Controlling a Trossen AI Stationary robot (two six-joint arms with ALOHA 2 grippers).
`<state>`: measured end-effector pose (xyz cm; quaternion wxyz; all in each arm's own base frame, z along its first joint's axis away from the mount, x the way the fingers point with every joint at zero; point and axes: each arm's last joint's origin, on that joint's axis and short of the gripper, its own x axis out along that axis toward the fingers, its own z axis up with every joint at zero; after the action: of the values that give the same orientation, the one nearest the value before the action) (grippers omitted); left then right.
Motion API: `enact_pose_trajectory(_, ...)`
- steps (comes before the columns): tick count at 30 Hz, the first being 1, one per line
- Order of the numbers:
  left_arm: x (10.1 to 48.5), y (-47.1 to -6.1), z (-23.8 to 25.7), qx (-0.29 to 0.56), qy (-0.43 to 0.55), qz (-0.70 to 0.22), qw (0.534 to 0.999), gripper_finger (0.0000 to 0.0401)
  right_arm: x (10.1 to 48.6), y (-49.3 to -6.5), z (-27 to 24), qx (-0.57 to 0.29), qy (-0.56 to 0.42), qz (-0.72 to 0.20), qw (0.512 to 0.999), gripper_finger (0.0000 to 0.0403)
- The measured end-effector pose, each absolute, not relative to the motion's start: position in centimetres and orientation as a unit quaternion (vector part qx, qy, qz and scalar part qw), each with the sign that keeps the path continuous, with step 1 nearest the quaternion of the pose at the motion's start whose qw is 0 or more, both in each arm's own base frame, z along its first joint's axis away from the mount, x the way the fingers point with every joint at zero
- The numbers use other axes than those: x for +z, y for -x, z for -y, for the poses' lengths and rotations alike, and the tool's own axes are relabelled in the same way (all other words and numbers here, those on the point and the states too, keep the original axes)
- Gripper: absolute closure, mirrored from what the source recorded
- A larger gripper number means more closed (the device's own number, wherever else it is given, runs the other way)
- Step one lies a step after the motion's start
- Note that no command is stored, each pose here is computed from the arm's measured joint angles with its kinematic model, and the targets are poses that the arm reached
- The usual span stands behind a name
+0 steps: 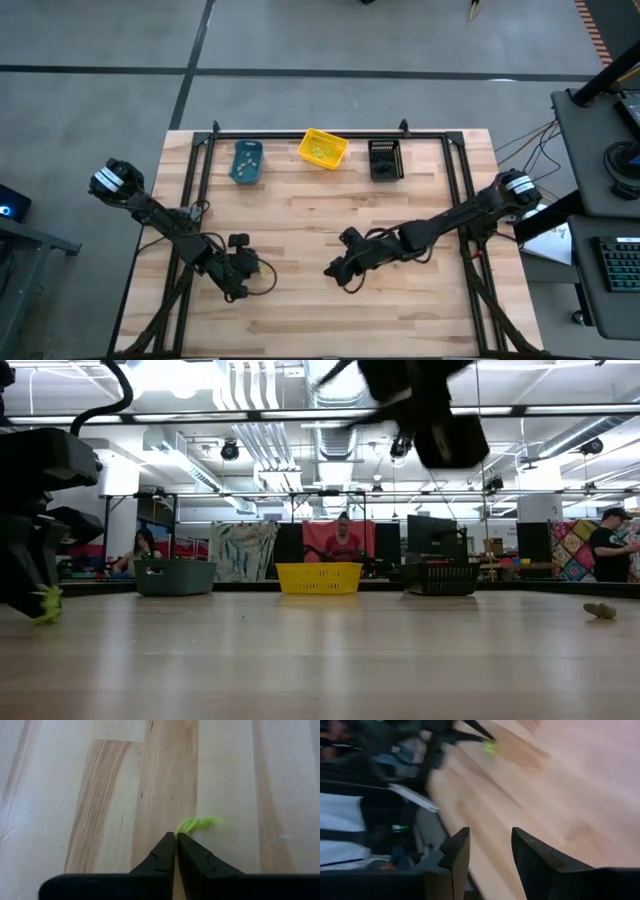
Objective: Sort Halloween decoration
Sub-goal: Put the green spider toy into the yellow bin
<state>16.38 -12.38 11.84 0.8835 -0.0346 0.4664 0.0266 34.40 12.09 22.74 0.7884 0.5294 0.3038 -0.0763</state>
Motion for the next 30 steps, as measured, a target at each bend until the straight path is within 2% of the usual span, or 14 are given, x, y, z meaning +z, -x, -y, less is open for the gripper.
enact_pose_trajectory(5, 12.9, -16.6, 12.6, 0.014, 0.060, -0.437, 0.897, 0.0401, 25.3, -33.4, -11.8, -0.059, -0.508, -0.264, 0.818, 0.0269)
enact_pose_trajectory(9, 14.1, -16.7, 12.5, 0.014, 0.080, -0.395, 0.915, 0.0401, 26.2, -33.1, -11.4, -0.076, -0.499, -0.233, 0.831, 0.0273)
enact_pose_trajectory(14, 15.7, -16.5, 12.1, 0.022, 0.086, -0.352, 0.932, 0.0401, 25.6, -33.5, -11.4, -0.099, -0.497, -0.224, 0.832, 0.0273)
enact_pose_trajectory(20, 15.9, -16.3, 12.0, 0.000, 0.082, -0.353, 0.932, 0.0401, 24.0, -34.3, -11.7, -0.104, -0.488, -0.234, 0.834, 0.0273)
enact_pose_trajectory(24, 15.5, -16.5, 12.2, -0.007, 0.069, -0.347, 0.935, 0.0391, 23.3, -35.6, -12.2, -0.062, -0.419, -0.211, 0.881, 0.0273)
enact_pose_trajectory(30, 13.7, -16.7, 12.3, -0.002, 0.048, -0.364, 0.930, 0.0377, 21.7, -38.5, -13.0, -0.036, -0.303, -0.228, 0.924, 0.0273)
